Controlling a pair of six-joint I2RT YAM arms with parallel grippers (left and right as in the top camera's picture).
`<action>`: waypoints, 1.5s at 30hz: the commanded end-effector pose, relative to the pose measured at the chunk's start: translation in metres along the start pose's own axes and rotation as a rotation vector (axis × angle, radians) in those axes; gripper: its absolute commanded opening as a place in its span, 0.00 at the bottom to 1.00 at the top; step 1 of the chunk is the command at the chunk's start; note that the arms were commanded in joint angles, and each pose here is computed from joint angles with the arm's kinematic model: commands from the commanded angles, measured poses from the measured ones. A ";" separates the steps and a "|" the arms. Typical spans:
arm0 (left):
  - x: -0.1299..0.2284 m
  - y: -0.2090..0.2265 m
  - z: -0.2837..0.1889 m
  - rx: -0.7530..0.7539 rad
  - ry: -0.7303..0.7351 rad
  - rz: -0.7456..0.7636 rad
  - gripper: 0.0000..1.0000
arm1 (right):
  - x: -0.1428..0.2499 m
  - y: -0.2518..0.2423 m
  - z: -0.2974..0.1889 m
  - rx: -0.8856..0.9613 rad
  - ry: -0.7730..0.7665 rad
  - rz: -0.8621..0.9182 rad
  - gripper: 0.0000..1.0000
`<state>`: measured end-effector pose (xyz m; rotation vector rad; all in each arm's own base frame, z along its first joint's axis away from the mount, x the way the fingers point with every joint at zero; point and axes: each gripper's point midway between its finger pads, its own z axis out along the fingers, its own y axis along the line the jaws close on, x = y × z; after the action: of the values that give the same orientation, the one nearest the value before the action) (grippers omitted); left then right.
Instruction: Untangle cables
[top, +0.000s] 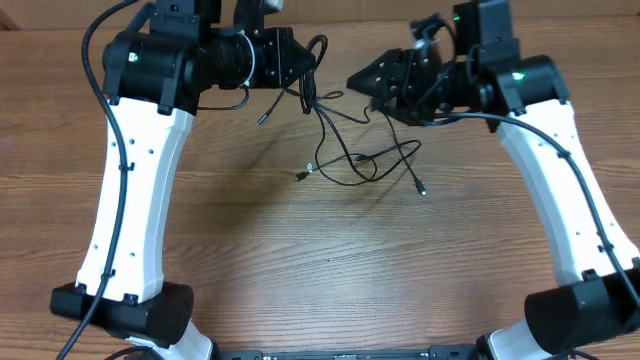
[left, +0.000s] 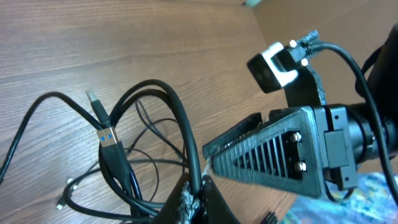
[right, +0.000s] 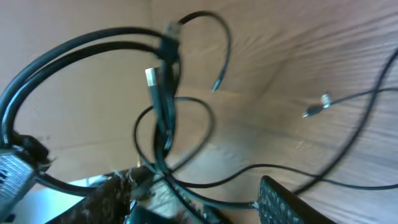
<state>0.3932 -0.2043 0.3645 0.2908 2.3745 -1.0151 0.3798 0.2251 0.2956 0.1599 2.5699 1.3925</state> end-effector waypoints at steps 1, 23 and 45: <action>0.002 -0.004 0.017 0.039 0.034 0.089 0.04 | 0.002 0.014 -0.003 -0.051 0.019 -0.005 0.62; -0.004 -0.007 0.037 0.096 0.037 0.158 0.04 | 0.012 -0.032 0.035 0.133 0.077 0.123 0.03; -0.060 -0.014 -0.052 0.214 -0.175 0.134 0.04 | 0.032 -0.219 -0.003 0.822 -0.006 0.228 0.04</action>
<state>0.4373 -0.1667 0.4104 0.3489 2.1311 -1.0862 0.3430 0.1237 0.1132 0.6161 3.0435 0.3270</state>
